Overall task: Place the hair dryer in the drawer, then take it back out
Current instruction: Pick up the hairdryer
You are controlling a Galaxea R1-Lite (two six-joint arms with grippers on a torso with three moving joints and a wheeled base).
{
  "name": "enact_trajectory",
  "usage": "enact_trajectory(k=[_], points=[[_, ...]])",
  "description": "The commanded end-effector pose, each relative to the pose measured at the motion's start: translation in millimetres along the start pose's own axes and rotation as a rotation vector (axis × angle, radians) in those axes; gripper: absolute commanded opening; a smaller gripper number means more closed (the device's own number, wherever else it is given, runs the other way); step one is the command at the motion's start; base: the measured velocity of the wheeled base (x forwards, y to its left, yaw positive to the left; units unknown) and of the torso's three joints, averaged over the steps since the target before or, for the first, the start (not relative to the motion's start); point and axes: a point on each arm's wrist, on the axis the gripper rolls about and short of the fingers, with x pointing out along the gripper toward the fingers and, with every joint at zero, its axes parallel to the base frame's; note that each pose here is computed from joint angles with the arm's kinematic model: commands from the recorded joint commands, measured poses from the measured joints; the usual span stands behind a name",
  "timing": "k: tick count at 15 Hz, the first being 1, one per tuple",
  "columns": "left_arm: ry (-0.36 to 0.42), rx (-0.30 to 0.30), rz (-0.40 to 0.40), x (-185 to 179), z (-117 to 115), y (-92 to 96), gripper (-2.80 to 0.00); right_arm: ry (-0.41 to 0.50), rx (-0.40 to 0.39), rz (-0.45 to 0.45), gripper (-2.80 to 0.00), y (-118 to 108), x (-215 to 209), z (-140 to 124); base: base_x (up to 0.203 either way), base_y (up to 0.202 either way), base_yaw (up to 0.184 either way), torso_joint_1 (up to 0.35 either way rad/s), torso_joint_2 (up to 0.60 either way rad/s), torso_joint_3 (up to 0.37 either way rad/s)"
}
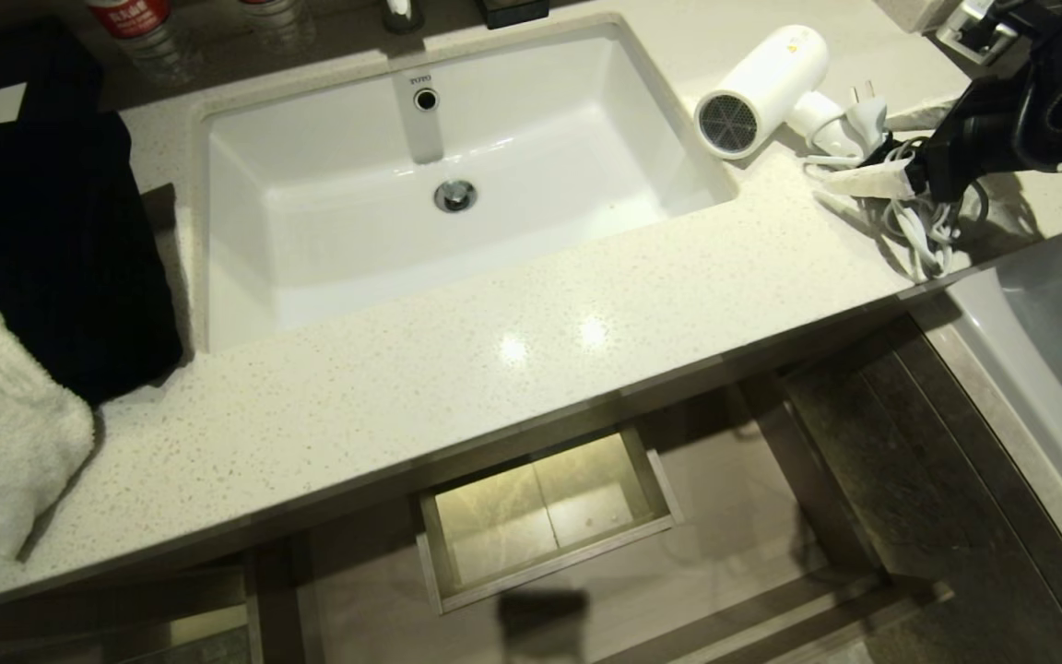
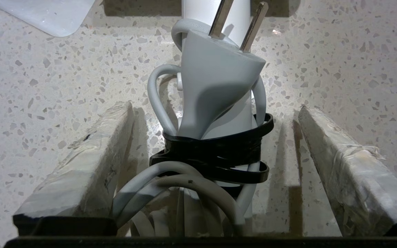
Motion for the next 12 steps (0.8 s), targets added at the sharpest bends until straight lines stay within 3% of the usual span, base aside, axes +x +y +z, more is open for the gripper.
enact_trajectory(k=[1, 4, 5, 12], points=[[-0.001, 0.0, 0.001, -0.1, -0.2, 0.0, -2.8, 0.027, 0.019, 0.032, 0.0, -2.0, 22.4, -18.0, 0.0, 0.0, 0.0, 0.0, 0.0, 0.0], [0.001, 0.001, 0.0, 0.0, -0.3, 0.0, -2.8, 0.02, 0.014, 0.027, 0.0, -4.6, 31.0, -23.7, 0.0, 0.0, 0.0, 0.0, 0.0, 0.0], [0.0, 0.0, 0.001, 0.0, 0.0, 0.0, -2.8, 0.013, 0.018, 0.041, -2.8, -4.2, 31.6, -24.4, 0.0, 0.0, 0.0, 0.0, 0.0, 0.0], [0.001, 0.0, 0.0, 0.1, -0.4, 0.0, -2.8, -0.005, 0.009, 0.042, -2.8, -2.2, 20.4, -15.2, 0.0, 0.0, 0.0, 0.0, 0.0, 0.0]])
